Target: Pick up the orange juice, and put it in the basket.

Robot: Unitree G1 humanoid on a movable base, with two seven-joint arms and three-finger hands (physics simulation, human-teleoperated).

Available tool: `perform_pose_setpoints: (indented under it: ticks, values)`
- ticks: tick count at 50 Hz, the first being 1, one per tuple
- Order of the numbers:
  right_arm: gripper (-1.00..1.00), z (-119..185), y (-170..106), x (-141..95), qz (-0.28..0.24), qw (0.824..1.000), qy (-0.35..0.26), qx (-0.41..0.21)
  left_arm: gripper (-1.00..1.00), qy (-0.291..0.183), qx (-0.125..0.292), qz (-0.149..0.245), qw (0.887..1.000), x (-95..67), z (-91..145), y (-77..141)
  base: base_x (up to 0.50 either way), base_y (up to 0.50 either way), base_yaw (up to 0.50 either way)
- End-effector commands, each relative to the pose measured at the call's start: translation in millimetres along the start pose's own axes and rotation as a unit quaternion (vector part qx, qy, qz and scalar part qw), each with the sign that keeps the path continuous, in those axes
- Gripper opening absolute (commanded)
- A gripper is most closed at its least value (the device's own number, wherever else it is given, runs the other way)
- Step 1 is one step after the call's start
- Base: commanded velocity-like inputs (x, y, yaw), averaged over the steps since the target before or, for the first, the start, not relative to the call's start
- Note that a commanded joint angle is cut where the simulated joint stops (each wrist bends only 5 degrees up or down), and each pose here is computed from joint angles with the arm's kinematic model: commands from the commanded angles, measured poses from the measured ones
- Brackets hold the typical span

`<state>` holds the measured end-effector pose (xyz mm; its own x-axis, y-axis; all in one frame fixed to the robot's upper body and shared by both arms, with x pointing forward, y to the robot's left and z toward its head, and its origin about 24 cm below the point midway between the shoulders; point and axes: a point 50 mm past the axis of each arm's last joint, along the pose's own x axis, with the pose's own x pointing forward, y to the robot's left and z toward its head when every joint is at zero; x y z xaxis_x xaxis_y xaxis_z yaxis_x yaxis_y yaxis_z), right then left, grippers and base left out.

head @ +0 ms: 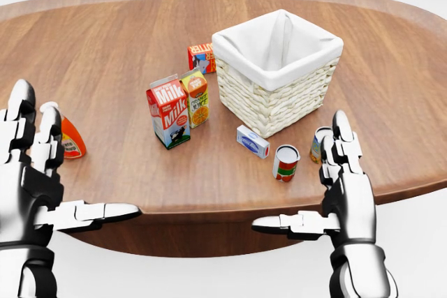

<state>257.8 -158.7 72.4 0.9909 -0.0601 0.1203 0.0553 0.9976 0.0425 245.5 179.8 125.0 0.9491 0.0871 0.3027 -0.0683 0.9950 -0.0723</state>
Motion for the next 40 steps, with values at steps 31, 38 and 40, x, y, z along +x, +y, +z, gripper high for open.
perform_pose_setpoints:
  ticks: [31, 38, 40]
  values:
    - [1.00, 47.2, 28.2, -3.5, 0.048, 0.991, -0.125, -0.017, 1.00, -0.030, -0.022, -0.006, 0.999, 5.2, 13.6, 5.4, 0.00, 0.00, 0.00]
    - [1.00, 45.0, 27.7, -3.1, 0.045, 0.991, -0.124, -0.031, 1.00, -0.028, -0.022, -0.007, 0.999, 5.0, 12.9, 5.4, 0.00, 0.00, 0.00]
    - [1.00, 45.2, 28.0, -3.2, 0.046, 0.991, -0.124, -0.031, 1.00, -0.028, -0.019, -0.008, 0.999, 5.1, 12.7, 5.2, 0.23, 0.00, 0.00]
